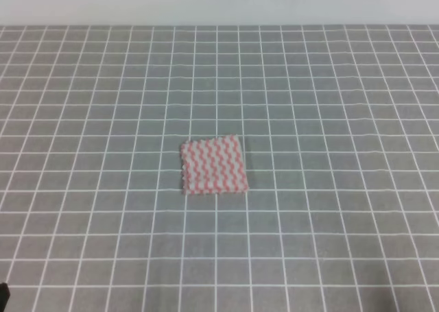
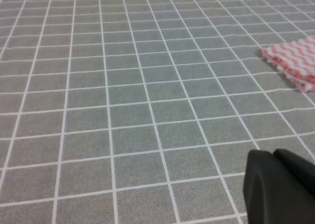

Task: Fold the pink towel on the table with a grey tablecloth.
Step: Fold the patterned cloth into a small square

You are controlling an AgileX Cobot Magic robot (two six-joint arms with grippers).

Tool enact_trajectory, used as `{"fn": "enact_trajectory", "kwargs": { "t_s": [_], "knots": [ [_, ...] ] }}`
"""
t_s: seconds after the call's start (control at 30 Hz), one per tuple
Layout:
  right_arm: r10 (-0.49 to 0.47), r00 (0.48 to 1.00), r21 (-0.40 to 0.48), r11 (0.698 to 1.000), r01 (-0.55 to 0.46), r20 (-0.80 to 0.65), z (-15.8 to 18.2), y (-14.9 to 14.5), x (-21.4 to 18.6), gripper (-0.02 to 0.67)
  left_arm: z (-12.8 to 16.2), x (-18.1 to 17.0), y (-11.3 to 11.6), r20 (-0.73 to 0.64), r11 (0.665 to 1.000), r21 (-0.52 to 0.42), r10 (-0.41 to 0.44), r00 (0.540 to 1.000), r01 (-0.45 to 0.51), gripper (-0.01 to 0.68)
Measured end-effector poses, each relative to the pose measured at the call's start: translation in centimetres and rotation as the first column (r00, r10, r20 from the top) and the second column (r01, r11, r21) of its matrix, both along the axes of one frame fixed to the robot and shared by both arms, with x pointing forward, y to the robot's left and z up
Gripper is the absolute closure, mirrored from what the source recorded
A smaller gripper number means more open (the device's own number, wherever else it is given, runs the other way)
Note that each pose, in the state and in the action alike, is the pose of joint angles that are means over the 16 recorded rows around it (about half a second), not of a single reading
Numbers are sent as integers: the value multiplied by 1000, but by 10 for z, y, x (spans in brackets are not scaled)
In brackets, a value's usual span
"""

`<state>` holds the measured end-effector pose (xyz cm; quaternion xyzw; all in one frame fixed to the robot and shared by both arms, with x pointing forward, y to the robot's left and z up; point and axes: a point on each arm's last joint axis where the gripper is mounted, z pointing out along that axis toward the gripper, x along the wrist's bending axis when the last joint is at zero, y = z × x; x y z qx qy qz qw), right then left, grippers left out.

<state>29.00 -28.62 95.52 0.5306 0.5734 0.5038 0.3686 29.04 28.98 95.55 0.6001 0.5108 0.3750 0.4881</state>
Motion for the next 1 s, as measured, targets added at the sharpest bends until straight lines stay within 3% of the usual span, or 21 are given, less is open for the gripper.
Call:
{"fn": "enact_trajectory", "kwargs": {
  "t_s": [1.0],
  "knots": [
    [1,1000,1,1000,-1,-5,1,0,0,664,0,0,0,0,1000,2,0,1000,0,676]
  ]
}}
